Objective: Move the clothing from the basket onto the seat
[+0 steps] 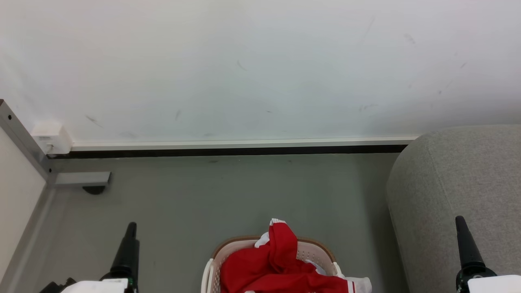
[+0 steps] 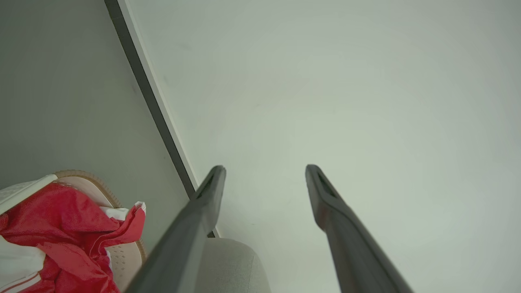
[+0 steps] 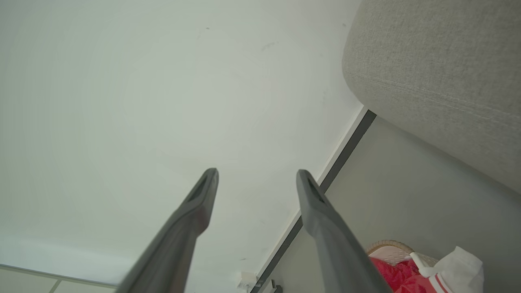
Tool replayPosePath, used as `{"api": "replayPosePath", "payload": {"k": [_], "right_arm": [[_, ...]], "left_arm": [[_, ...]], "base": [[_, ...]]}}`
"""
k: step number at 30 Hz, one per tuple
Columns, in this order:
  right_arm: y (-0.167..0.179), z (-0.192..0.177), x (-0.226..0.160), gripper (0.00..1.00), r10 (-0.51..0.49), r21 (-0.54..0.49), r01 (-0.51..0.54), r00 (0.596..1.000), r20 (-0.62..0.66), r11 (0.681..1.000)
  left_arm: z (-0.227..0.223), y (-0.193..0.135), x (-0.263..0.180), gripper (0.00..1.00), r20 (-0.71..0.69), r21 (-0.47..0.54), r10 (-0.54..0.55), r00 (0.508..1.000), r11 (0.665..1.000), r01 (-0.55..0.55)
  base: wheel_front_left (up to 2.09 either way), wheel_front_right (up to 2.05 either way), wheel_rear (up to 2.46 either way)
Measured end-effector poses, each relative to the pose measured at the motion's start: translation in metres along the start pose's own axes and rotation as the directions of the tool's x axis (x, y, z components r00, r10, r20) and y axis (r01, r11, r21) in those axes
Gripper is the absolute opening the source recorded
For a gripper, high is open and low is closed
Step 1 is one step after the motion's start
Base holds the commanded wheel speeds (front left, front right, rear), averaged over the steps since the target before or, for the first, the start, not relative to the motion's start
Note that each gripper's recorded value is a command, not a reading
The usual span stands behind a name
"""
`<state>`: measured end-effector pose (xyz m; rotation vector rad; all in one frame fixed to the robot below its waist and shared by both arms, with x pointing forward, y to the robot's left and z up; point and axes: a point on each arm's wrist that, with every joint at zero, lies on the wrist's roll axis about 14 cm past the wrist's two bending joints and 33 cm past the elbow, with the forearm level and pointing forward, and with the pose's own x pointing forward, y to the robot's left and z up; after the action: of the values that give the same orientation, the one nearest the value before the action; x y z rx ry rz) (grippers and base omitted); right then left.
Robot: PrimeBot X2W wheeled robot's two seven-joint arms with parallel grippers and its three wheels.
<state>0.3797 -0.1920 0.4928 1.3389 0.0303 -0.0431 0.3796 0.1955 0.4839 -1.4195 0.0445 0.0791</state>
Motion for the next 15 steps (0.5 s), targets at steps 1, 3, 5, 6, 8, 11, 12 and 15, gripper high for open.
{"api": "replayPosePath", "payload": {"k": [1,3,5,6,8,11,12,15], "right_arm": [[0.0011,-0.0003,-0.0001,1.0,0.003,-0.028,-0.003,1.0,-0.001,1.0],[0.0015,-0.0018,-0.001,1.0,0.004,-0.085,-0.005,1.0,-0.006,0.996],[0.0024,-0.0031,-0.0012,1.0,0.007,-0.143,-0.009,1.0,-0.012,0.99],[0.0035,-0.0032,-0.0011,1.0,0.011,-0.168,-0.013,1.0,-0.013,0.986],[0.005,-0.004,-0.0009,1.0,0.016,-0.224,-0.019,1.0,-0.019,0.974],[0.0065,-0.0039,-0.0013,1.0,0.022,-0.291,-0.026,1.0,-0.017,0.956],[0.0068,-0.0043,-0.0014,1.0,0.023,-0.313,-0.028,1.0,-0.019,0.949],[0.0083,-0.004,-0.0017,1.0,0.03,-0.366,-0.034,0.999,-0.017,0.93]], "left_arm": [[-0.0003,-0.0011,0.0001,1.0,-0.001,0.019,-0.002,1.0,1.0,0.002],[-0.0005,-0.0024,0.0002,1.0,0.0,0.064,-0.003,1.0,0.998,0.003],[-0.0006,-0.0035,-0.0001,1.0,0.002,0.108,-0.003,1.0,0.994,0.003],[-0.0008,-0.0036,-0.0002,1.0,0.001,0.131,-0.002,1.0,0.991,0.002],[-0.0004,-0.0035,-0.0006,1.0,0.008,0.173,0.002,1.0,0.985,-0.003],[-0.0001,-0.0007,-0.0026,1.0,0.013,0.234,0.014,1.0,0.972,-0.016],[-0.0004,-0.0006,-0.0029,1.0,0.012,0.257,0.015,1.0,0.966,-0.018],[0.0003,-0.0022,-0.003,1.0,0.019,0.312,0.01,1.0,0.95,-0.016]], "base": [[0.0,0.0,0.0],[0.0,0.0,0.0],[0.0,0.0,0.0],[0.0,0.0,0.0],[0.0,0.0,0.0],[0.0,0.0,0.0],[0.0,0.0,0.0],[0.0,0.0,0.0]]}}
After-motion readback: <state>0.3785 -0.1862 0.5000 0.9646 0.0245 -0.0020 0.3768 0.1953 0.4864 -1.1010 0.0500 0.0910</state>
